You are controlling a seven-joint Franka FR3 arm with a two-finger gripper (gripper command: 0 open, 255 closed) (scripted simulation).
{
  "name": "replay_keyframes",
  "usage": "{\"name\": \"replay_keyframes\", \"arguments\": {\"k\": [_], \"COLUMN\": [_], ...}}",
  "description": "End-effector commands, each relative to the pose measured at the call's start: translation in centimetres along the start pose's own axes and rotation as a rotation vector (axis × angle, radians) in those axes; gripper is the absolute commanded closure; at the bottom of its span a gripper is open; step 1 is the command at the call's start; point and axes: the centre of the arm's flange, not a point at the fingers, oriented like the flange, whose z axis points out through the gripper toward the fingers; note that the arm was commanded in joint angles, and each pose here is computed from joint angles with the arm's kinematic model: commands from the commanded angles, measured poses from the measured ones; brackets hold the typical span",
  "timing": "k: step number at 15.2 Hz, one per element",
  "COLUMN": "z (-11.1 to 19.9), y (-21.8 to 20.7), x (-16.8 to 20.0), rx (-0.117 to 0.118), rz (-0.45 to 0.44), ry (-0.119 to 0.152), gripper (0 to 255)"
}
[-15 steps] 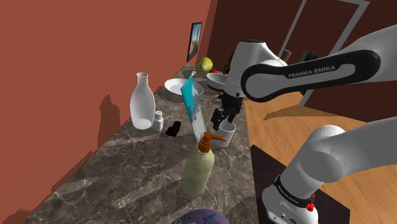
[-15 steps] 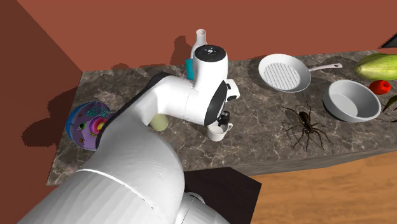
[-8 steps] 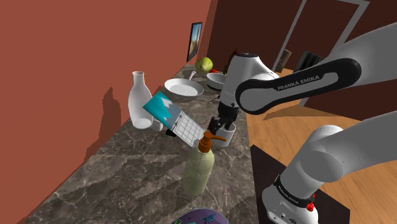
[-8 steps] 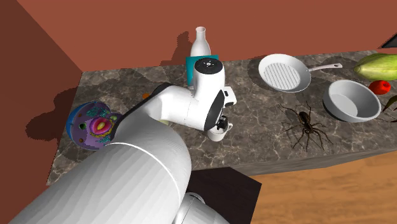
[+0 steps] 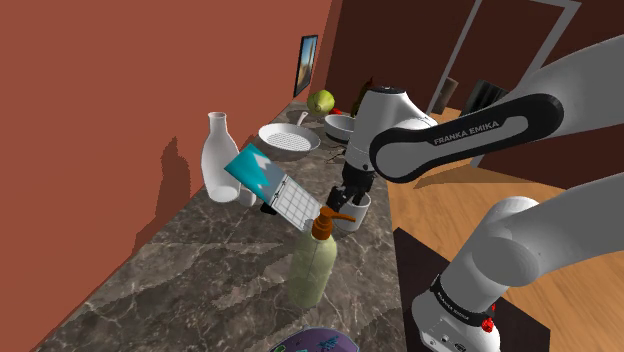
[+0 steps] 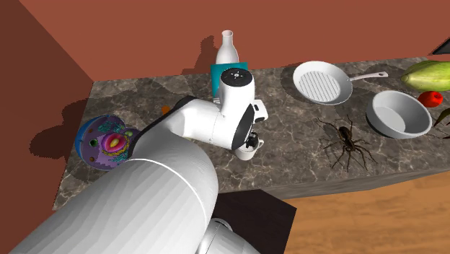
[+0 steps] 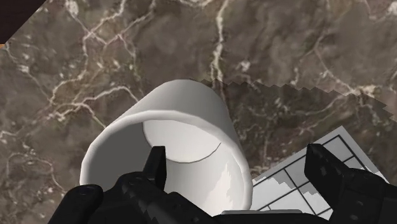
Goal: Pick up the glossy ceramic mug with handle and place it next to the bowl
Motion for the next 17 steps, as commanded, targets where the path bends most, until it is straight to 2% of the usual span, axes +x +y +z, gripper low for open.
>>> {"name": "replay_keyframes", "arguments": {"k": [1, 10, 17], "z": [0.0, 0.0, -3.7], "y": [0.0, 0.0, 0.2], "x": [0.0, 0.0, 0.1], "rx": [0.000, 0.000, 0.000], "rz": [0.000, 0.000, 0.000], "ry": [0.000, 0.000, 0.000], "gripper": [255, 255, 255]}}
